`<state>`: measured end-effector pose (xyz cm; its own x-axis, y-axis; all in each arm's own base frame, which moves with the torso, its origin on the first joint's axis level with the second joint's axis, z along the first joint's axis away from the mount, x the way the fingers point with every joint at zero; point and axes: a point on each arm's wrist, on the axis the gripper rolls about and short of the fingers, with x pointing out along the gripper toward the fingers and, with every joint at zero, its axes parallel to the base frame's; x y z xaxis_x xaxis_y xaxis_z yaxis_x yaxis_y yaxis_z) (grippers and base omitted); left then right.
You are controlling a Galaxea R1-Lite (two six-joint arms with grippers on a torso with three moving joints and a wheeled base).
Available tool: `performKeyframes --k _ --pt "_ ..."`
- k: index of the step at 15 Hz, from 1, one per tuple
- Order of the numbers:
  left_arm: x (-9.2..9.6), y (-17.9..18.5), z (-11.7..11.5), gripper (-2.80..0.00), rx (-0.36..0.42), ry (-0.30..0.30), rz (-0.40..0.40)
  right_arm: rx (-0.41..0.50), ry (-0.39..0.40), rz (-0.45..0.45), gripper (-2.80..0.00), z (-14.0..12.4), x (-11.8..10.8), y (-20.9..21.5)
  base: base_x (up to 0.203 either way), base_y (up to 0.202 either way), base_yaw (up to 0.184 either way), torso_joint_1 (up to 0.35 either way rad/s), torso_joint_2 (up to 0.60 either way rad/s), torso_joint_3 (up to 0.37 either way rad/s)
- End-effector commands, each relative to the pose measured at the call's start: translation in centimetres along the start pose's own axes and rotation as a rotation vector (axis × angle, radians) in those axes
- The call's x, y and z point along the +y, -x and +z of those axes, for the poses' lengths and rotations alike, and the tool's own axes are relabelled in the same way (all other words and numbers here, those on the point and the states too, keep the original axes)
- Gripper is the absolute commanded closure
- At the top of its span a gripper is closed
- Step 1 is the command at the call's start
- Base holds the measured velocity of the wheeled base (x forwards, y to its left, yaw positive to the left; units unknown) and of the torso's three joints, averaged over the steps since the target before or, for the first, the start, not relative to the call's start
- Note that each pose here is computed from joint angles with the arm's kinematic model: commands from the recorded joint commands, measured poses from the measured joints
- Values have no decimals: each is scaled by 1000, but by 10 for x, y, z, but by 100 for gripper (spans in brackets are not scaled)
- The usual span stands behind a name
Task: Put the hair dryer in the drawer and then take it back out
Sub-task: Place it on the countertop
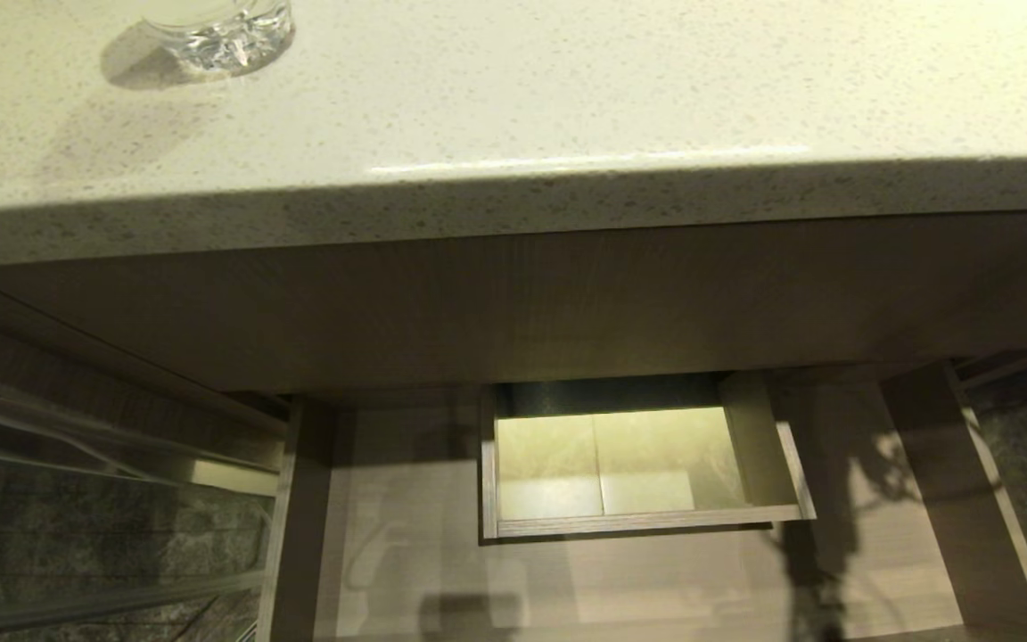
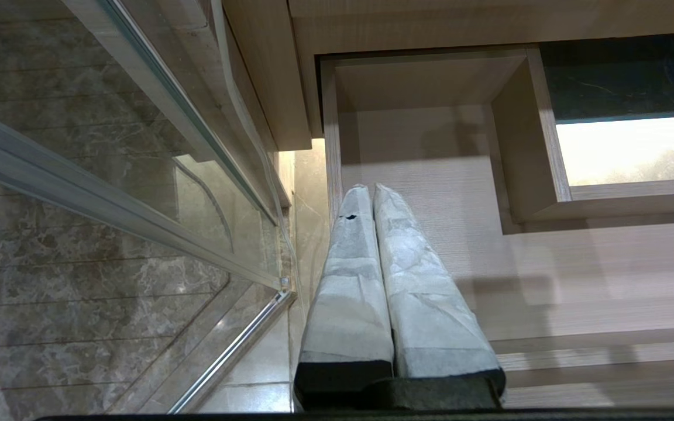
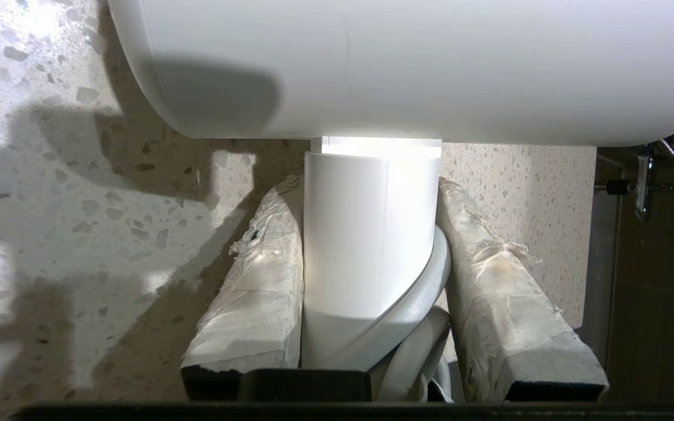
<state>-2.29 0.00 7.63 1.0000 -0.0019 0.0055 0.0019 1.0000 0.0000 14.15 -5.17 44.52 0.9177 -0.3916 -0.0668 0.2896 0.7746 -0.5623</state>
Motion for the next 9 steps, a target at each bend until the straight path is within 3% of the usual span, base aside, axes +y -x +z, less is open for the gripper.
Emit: performKeyframes --k 1,2,9 --pt "0 0 0 0 0 0 0 5 6 20 0 0 4 -17 0 0 0 0 0 0" --pt "0 0 0 0 1 0 0 1 5 21 -280 0 4 -19 0 0 0 0 0 0" --pt "0 0 0 0 1 0 0 -65 43 -15 -280 7 -1 3 0 0 0 0 0 0"
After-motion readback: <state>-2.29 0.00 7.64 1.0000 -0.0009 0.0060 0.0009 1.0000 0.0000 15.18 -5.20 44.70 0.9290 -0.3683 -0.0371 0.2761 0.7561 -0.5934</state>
